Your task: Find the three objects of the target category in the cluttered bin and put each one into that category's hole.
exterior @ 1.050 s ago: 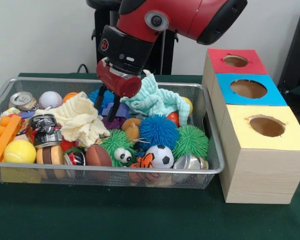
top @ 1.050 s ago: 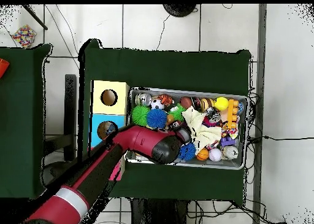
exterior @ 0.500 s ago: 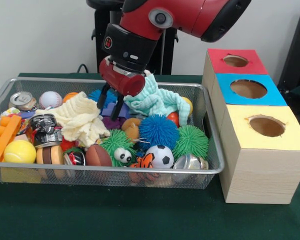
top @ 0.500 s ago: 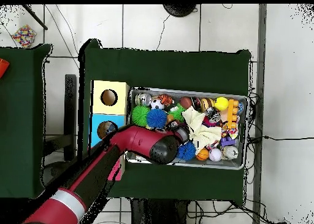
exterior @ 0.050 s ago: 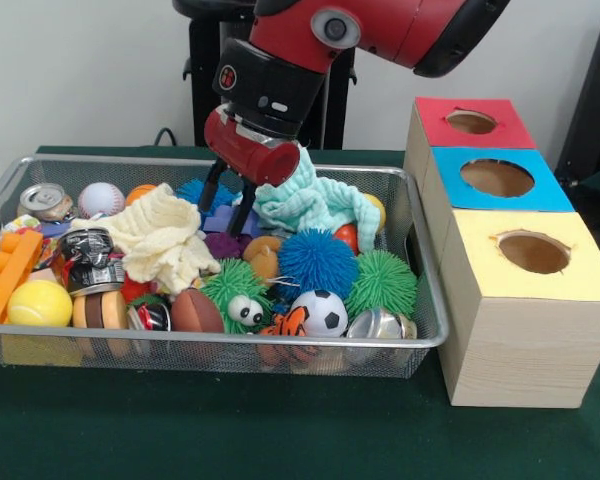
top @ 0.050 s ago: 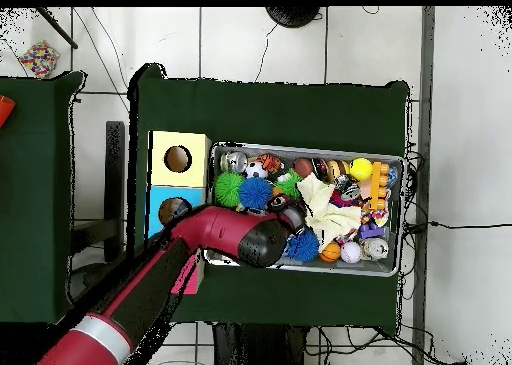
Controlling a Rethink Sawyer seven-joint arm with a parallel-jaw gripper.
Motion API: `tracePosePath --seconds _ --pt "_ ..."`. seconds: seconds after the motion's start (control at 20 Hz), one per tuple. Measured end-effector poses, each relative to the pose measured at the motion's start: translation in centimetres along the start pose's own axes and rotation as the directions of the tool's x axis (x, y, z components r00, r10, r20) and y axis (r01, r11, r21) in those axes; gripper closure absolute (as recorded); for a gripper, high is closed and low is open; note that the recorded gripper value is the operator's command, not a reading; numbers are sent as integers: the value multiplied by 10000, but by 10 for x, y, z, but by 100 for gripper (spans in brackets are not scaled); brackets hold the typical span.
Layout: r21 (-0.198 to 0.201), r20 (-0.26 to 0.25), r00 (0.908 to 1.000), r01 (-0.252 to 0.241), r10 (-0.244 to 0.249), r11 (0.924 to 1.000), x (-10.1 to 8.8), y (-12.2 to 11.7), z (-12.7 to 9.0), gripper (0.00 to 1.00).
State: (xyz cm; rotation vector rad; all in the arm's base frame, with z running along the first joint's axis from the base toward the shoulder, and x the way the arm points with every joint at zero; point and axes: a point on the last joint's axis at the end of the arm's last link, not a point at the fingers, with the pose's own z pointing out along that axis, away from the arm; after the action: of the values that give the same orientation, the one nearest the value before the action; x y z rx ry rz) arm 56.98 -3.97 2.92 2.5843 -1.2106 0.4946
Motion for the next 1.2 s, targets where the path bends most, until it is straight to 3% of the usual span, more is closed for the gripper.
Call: tracePosePath --seconds 0.4,0.85,1.2 --pt "-110 -105 9999 -44 43 9999 8 11 -17 0" --pt "-421 -102 9997 214 -219 9989 8 20 -13 0" --pt "-487 -163 9998 62 -70 9988 14 29 -10 0"
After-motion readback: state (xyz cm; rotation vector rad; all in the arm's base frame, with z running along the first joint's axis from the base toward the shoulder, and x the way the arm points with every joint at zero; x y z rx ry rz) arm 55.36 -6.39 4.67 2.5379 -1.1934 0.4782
